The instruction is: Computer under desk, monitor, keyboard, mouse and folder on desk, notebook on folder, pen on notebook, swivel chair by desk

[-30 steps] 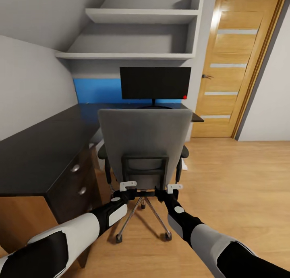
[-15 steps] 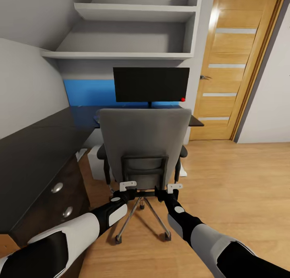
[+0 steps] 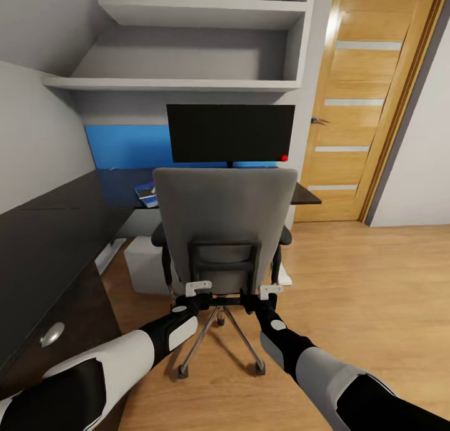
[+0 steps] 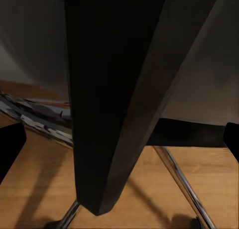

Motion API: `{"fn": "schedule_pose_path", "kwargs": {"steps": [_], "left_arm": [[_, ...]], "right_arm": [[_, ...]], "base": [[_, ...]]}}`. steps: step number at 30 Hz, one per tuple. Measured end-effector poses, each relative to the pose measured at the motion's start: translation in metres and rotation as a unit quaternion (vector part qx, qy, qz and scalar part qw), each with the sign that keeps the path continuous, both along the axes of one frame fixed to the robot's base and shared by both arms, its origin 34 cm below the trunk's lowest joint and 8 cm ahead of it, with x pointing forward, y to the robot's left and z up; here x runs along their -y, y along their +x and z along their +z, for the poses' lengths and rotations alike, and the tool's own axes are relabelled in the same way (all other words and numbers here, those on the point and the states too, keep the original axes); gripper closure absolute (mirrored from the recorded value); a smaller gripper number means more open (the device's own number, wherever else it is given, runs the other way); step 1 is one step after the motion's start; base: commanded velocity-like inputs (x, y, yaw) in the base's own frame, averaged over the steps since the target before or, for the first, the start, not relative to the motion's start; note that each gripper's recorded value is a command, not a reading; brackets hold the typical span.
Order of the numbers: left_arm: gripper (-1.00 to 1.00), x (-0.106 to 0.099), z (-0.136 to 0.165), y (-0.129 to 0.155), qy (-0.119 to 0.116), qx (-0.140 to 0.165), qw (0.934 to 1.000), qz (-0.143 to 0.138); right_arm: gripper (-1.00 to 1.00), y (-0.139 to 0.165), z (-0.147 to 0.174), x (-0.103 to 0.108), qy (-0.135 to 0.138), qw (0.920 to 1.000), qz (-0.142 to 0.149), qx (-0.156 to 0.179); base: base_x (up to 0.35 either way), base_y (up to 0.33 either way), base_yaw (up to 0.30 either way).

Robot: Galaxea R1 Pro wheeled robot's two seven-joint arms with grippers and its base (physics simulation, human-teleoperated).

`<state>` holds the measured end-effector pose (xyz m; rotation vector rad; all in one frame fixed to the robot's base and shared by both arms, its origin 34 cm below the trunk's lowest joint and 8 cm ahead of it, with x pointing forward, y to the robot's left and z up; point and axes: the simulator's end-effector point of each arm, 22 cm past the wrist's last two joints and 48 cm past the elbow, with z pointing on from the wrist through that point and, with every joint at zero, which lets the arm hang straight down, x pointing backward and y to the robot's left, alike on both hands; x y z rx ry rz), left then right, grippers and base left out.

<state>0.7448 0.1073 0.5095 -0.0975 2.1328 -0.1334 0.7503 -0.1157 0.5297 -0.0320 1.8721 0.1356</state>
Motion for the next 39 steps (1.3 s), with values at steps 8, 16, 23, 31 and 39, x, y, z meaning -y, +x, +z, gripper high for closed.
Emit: {"fn": "schedule_pose_path", "kwargs": {"steps": [8, 16, 23, 31, 39], "left_arm": [[-1.00, 0.0003, 0.0015, 0.0002, 0.000, 0.001, 1.0000, -0.001], [-1.00, 0.0011, 0.0025, 0.0011, 0.002, 0.004, 1.0000, -0.004], [-1.00, 0.0008, 0.0024, 0.0011, 0.002, 0.003, 1.0000, -0.003], [-1.00, 0.0011, 0.0020, 0.0012, 0.002, 0.003, 1.0000, -0.004], [-1.00, 0.0008, 0.0019, 0.0012, 0.003, 0.003, 1.0000, -0.003]], "right_arm": [[-1.00, 0.0000, 0.0014, 0.0000, 0.000, 1.0000, 0.000, 0.001], [-1.00, 0.0002, 0.0011, 0.0000, 0.000, 1.0000, 0.000, 0.001], [-1.00, 0.0002, 0.0011, 0.0000, 0.000, 1.0000, 0.000, 0.001], [-1.00, 0.0003, 0.0006, -0.0001, 0.000, 1.0000, 0.000, 0.001], [-1.00, 0.0002, 0.0004, -0.0001, 0.000, 1.0000, 0.000, 0.000]], "base": [[0.317, 0.000, -0.037], [0.119, 0.000, -0.001], [-0.007, 0.000, 0.000], [-0.252, 0.000, 0.000], [-0.320, 0.000, 0.000]]}}
